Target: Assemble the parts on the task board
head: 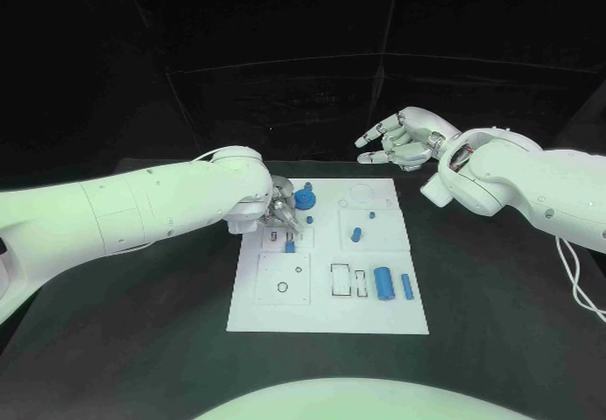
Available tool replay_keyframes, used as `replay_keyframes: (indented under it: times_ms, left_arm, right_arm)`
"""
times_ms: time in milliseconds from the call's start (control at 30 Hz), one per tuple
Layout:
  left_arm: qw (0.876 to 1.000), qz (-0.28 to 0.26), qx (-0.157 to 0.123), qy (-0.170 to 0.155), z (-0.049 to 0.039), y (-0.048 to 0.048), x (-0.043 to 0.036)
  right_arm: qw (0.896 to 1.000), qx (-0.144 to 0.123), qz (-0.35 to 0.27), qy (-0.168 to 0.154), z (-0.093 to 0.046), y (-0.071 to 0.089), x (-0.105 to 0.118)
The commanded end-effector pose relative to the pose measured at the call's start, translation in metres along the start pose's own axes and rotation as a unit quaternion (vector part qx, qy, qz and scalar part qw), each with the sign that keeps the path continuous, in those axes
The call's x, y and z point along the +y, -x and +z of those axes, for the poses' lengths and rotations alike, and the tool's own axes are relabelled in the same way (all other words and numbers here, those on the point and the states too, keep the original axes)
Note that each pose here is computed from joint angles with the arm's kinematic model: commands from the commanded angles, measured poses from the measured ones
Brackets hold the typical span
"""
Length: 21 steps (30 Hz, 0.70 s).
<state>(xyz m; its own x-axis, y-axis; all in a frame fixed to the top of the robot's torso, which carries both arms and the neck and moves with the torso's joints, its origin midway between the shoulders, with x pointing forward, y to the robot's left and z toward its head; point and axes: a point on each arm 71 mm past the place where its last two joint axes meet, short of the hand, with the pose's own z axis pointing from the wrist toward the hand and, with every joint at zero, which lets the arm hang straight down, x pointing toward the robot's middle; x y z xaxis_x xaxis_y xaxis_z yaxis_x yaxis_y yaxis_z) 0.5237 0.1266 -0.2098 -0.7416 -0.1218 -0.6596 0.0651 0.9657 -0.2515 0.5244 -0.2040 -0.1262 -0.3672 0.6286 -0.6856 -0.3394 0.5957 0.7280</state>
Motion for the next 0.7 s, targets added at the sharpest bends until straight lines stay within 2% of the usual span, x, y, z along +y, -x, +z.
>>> replay_keyframes:
  times_ms: [33,200,433,567,700]
  left_arm:
    - [1.000,-0.012,-0.013,-0.011,-0.0008,0.0023,0.0002]
    - [1.000,-0.017,-0.020,-0.016,-0.0026,0.0031,0.0043]
    - [0.998,-0.042,-0.045,-0.033,-0.0093,0.0048,0.0181]
    - [0.993,-0.081,-0.070,-0.050,-0.0164,0.0072,0.0319]
    - [0.980,-0.150,-0.107,-0.076,-0.0279,0.0115,0.0527]
  right_arm:
    - [1.000,0.002,-0.001,0.005,0.000,0.001,0.001]
    - [1.000,0.002,-0.001,0.004,0.000,0.001,0.001]
    - [1.000,0.013,-0.022,0.015,0.000,-0.005,0.007]
    - [0.997,0.031,-0.067,0.029,0.000,-0.013,0.015]
    - [0.988,0.059,-0.133,0.053,0.001,-0.028,0.030]
